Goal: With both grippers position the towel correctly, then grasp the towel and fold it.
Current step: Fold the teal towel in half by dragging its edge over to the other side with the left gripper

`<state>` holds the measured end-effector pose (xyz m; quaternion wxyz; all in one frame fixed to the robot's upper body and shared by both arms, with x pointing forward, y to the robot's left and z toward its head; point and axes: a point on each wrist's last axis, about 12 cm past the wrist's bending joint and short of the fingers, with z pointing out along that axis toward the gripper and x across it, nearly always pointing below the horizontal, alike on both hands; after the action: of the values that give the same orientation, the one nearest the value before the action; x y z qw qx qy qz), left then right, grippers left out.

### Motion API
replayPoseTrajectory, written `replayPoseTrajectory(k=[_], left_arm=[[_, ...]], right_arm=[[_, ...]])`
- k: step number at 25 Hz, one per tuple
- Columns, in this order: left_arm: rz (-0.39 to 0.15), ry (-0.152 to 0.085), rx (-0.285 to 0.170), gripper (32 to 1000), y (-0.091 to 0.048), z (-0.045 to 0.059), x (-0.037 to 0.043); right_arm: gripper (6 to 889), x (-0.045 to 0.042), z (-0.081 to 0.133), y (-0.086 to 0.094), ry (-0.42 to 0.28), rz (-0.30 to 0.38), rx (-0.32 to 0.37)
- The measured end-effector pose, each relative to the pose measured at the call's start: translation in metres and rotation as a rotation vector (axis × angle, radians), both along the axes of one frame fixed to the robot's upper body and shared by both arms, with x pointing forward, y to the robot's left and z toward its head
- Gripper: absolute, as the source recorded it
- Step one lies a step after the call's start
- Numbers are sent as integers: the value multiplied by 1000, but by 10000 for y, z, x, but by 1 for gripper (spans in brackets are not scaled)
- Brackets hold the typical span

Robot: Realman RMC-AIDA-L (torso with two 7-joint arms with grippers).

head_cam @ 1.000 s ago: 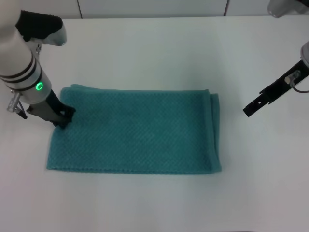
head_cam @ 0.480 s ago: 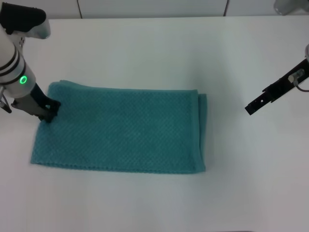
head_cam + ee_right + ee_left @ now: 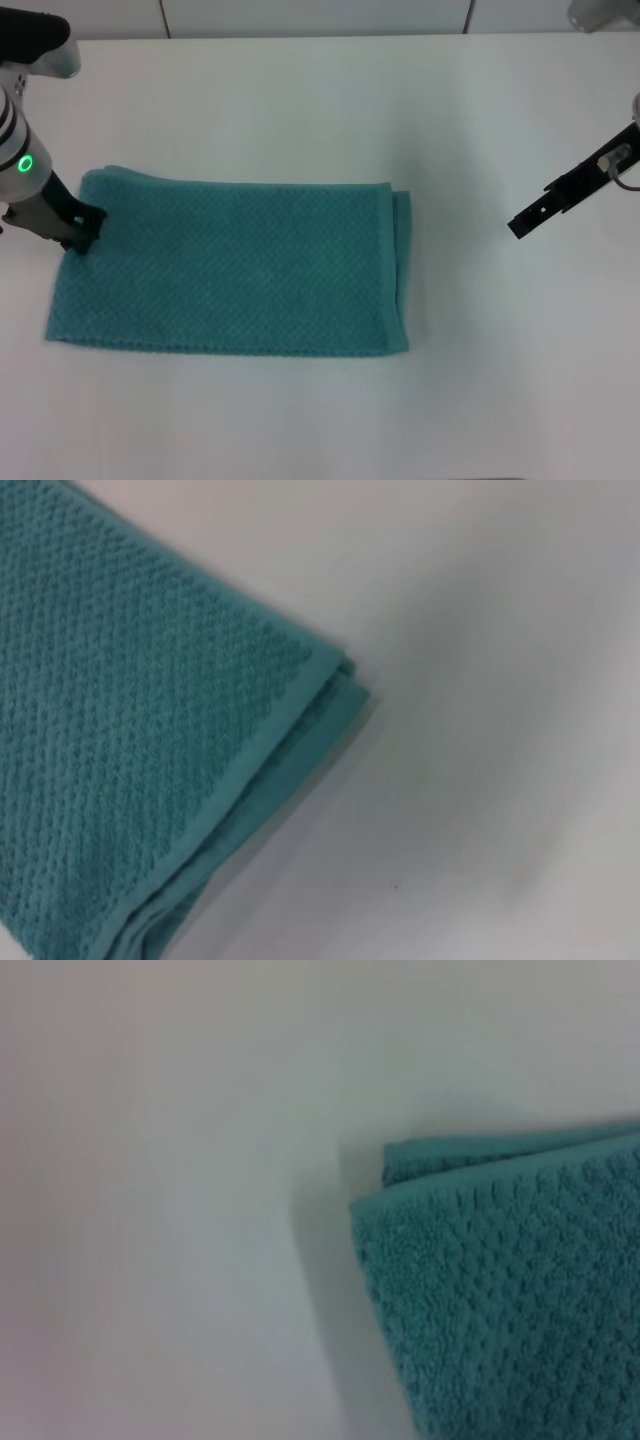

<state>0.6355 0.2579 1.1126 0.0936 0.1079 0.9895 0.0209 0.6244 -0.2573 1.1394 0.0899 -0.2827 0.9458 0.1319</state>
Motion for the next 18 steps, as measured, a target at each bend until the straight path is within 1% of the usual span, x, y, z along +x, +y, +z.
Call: replayPoseTrajectory(k=[8,11,18], left_arm=[[13,1,6,80,71,-1,-6],[12,1,5,80,66,-2,-6],[-2,0,4,80,4,0,-1]], right_arm=[[853,-1,-1,-1,0,1,0],[853,-1,-1,0,0,1,0],[854,-1,-1,-1,0,1,0]])
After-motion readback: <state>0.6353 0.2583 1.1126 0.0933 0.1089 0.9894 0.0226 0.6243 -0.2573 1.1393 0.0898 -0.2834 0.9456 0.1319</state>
